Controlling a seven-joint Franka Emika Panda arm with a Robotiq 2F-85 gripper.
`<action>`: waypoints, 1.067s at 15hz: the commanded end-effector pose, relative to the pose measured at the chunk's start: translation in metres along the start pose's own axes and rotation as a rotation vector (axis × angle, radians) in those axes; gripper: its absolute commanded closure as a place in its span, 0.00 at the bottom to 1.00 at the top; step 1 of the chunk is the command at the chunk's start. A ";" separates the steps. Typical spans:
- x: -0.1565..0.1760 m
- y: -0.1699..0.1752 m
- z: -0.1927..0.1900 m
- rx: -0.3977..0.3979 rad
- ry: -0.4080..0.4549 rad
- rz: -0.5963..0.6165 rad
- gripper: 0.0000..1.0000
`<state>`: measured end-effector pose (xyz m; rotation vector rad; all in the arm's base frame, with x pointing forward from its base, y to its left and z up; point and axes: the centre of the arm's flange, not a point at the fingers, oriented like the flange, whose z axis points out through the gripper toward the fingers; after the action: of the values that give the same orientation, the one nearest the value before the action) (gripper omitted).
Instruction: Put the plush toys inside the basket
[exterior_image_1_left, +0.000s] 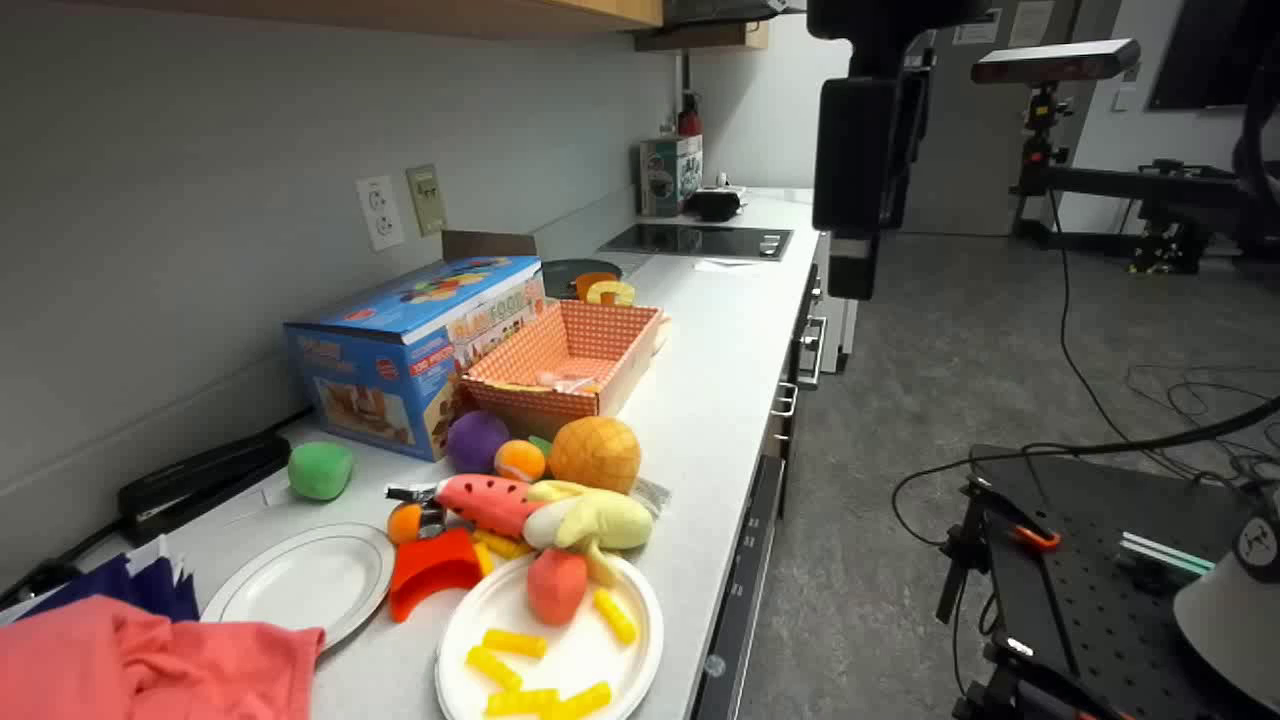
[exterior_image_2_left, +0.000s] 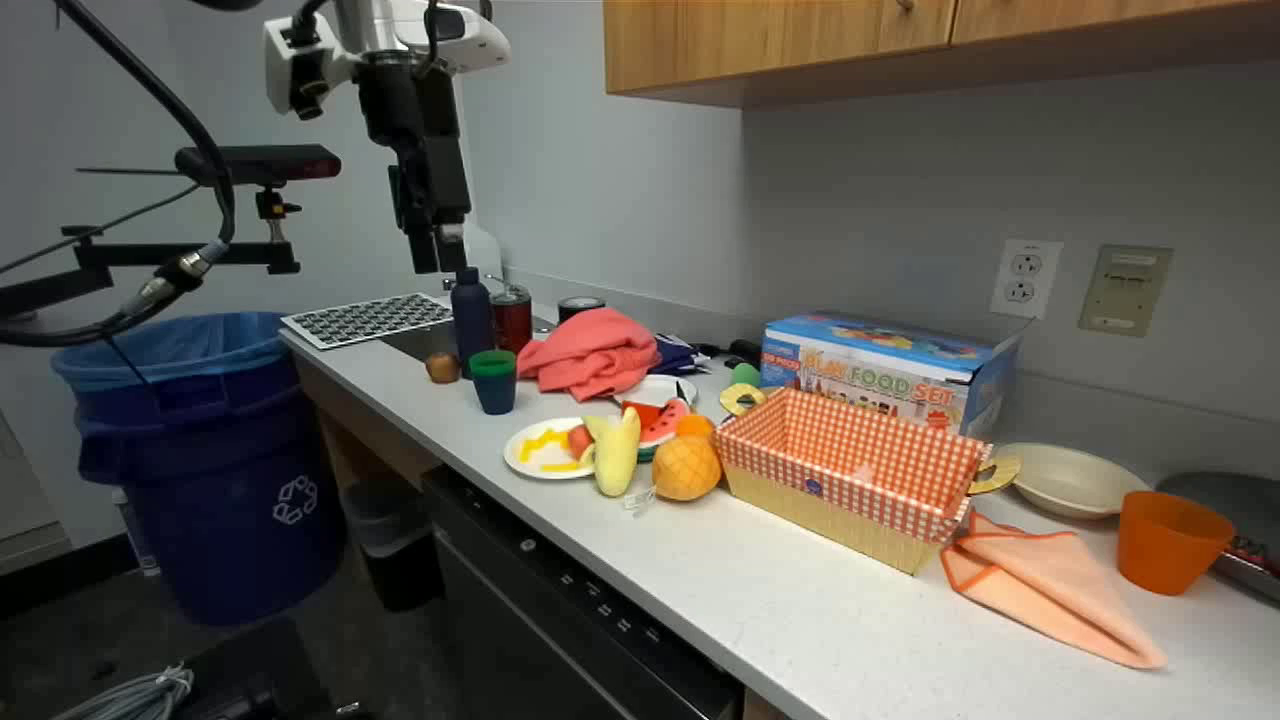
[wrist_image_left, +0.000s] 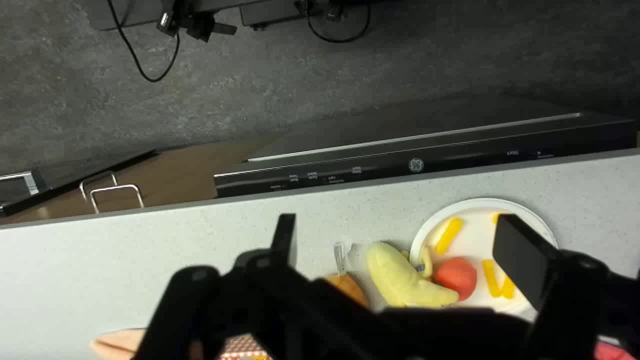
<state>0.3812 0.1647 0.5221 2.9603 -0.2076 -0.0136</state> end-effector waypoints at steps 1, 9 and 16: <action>0.000 0.000 0.000 0.000 0.000 0.000 0.00; 0.000 0.000 0.000 0.000 0.000 0.000 0.00; 0.076 0.007 -0.069 0.052 0.063 -0.091 0.00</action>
<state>0.3980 0.1601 0.5479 2.9747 -0.1219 0.0723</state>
